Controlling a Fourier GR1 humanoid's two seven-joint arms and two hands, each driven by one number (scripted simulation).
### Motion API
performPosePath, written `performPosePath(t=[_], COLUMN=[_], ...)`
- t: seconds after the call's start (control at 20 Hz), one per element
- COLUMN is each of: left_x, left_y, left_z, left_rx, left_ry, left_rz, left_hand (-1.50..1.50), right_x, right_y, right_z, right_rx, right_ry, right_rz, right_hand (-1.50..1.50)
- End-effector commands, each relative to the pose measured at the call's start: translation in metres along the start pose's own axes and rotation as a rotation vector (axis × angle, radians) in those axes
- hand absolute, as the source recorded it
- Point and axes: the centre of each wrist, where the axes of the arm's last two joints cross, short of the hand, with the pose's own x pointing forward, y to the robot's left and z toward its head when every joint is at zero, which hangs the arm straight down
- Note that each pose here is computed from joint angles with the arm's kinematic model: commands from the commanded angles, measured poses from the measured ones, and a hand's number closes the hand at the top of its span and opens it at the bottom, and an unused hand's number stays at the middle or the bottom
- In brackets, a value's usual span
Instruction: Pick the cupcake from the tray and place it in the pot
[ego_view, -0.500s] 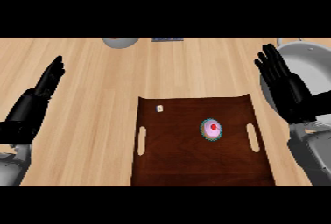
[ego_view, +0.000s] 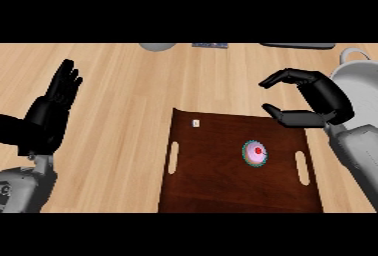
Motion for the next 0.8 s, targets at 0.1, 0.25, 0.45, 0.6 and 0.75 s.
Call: performPosePath(t=[0.1, 0.25, 0.45, 0.6, 0.75], left_x=[-0.008, 0.001, 0.002, -0.009, -0.013], left_y=[0.005, 0.003, -0.008, 0.006, 0.001], left_z=[-0.002, -0.003, 0.008, 0.003, -0.001], left_rx=[0.055, 0.058, 0.068, 0.08, 0.091], left_ry=[0.069, 0.067, 0.072, 0.09, 0.105], left_rz=[0.084, 0.125, 0.106, 0.091, 0.094], left_hand=[0.0, 0.0, 0.0, 0.0, 0.0], right_x=[-0.046, -0.051, -0.026, -0.015, -0.001], right_y=[-0.014, -0.034, -0.07, -0.06, -0.042], right_z=[0.009, 0.015, -0.008, -0.021, -0.034], right_rx=[0.086, 0.159, 0.316, 0.497, 0.687], right_ry=[-0.188, -0.275, -0.224, -0.156, -0.098], right_rz=[-0.054, -0.054, 0.02, 0.124, 0.234], right_hand=[-1.5, -1.5, -1.5, -1.5, -1.5])
